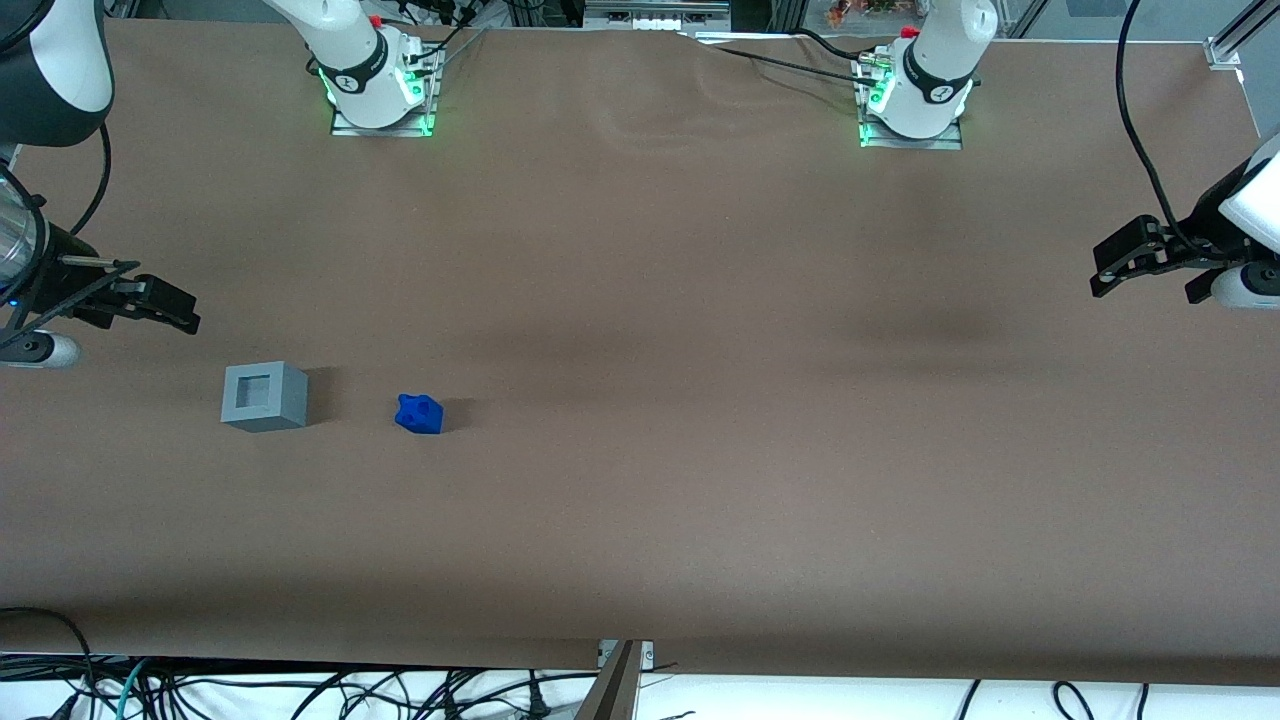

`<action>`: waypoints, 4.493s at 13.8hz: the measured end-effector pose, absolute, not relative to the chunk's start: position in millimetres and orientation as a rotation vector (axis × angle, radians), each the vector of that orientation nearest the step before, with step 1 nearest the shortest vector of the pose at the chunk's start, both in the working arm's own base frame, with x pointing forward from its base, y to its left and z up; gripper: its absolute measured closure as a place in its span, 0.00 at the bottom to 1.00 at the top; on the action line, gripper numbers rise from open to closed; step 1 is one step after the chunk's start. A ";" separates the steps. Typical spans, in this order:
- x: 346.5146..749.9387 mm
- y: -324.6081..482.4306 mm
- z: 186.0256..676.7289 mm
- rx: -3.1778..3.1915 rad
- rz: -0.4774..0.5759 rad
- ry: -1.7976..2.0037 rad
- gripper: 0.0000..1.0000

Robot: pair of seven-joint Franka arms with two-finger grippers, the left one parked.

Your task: Insert blue part into gray base with right arm

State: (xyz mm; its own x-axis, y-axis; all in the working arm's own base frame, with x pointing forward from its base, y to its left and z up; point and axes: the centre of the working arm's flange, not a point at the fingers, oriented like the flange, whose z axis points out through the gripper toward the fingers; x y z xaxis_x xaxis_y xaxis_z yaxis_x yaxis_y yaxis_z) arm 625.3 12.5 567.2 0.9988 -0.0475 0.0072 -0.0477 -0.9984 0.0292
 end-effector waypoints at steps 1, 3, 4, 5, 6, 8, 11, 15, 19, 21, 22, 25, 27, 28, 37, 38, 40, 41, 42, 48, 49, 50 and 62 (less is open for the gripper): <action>625.3 12.2 567.2 3.111 0.010 -0.075 0.00; 625.3 11.4 567.2 3.111 0.010 -0.077 0.00; 625.3 11.1 567.2 3.111 0.010 -0.078 0.00; 625.3 10.8 567.2 3.111 0.010 -0.079 0.00; 625.3 10.2 567.2 3.111 0.010 -0.080 0.00; 625.4 9.7 567.0 3.111 0.010 -0.081 0.00; 627.9 13.3 562.8 3.109 0.010 -0.072 0.00; 638.0 32.6 547.0 3.107 0.023 -0.025 0.00; 650.4 66.4 515.9 3.100 0.010 0.048 0.00; 662.1 82.5 484.0 3.092 0.001 0.072 0.00; 667.7 93.6 466.7 3.089 0.001 0.056 0.00; 673.4 131.1 421.4 3.073 -0.042 -0.048 0.00; 676.3 148.3 399.7 3.067 -0.042 -0.069 0.00; 676.8 154.7 389.5 3.063 -0.050 -0.080 0.00; 680.3 179.9 295.5 3.061 -0.157 -0.096 0.00; 680.6 181.1 290.4 3.060 -0.155 -0.094 0.00; 681.1 182.7 278.8 3.058 -0.155 -0.091 0.00; 681.2 183.5 272.6 3.057 -0.157 -0.089 0.00; 680.9 184.4 266.1 3.055 -0.162 -0.087 0.00; 674.8 186.7 238.7 3.095 -0.203 -0.141 0.00; 674.3 186.5 237.8 3.096 -0.205 -0.143 0.00; 673.9 186.4 237.2 3.096 -0.207 -0.143 0.00; 677.2 173.5 274.6 3.103 -0.164 -0.147 0.50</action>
State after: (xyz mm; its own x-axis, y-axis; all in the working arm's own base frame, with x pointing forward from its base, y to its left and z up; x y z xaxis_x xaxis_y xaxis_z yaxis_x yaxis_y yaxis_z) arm 677.2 173.5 274.6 0.9900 -0.0960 -0.1035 -0.0928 -0.9951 0.0354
